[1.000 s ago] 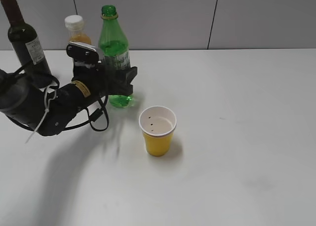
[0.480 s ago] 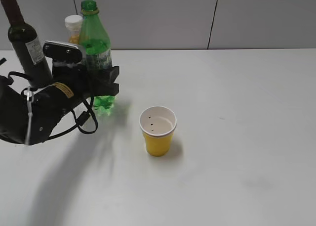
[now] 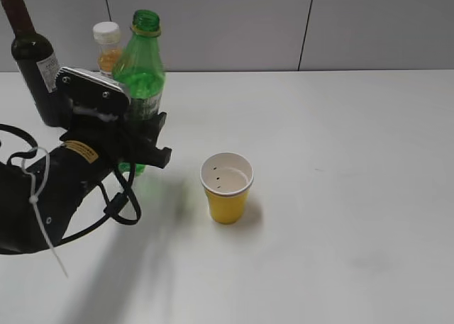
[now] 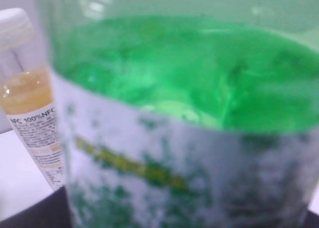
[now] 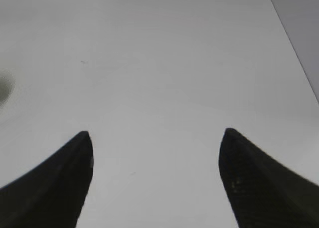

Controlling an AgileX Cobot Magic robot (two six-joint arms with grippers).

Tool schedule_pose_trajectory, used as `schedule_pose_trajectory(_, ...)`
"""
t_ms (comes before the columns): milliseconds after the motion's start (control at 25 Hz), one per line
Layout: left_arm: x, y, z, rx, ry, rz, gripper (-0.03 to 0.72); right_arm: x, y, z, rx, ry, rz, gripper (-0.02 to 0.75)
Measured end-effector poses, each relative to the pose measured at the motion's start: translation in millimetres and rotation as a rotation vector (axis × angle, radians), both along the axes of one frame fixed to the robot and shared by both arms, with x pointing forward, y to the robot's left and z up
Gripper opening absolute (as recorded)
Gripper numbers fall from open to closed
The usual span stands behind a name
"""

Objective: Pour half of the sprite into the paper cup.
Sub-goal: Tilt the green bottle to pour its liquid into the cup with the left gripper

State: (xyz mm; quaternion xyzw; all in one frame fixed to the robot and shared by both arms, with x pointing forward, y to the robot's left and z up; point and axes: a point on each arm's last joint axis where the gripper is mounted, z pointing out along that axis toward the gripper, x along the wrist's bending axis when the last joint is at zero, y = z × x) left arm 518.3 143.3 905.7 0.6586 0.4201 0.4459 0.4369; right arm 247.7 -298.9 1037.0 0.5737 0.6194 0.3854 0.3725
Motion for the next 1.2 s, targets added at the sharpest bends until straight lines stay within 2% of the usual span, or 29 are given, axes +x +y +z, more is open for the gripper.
schedule_pose_trajectory(240, -20, 2, 4, 0.133, -0.007, 0.011, 0.453, 0, 0, 0, 0.0, 0.0, 0.0, 0.591)
schedule_pose_trajectory(640, -24, 9, 5, 0.467, -0.024, 0.044, 0.453, 0, 0, 0, 0.0, 0.0, 0.0, 0.591)
schedule_pose_trajectory(880, -25, 11, 5, 0.627, -0.034, 0.02, 0.453, 0, 0, 0, 0.0, 0.0, 0.0, 0.591)
schedule_pose_trajectory(1200, -25, 14, 4, 0.755, -0.035, 0.012, 0.453, 0, 0, 0, 0.0, 0.0, 0.0, 0.591)
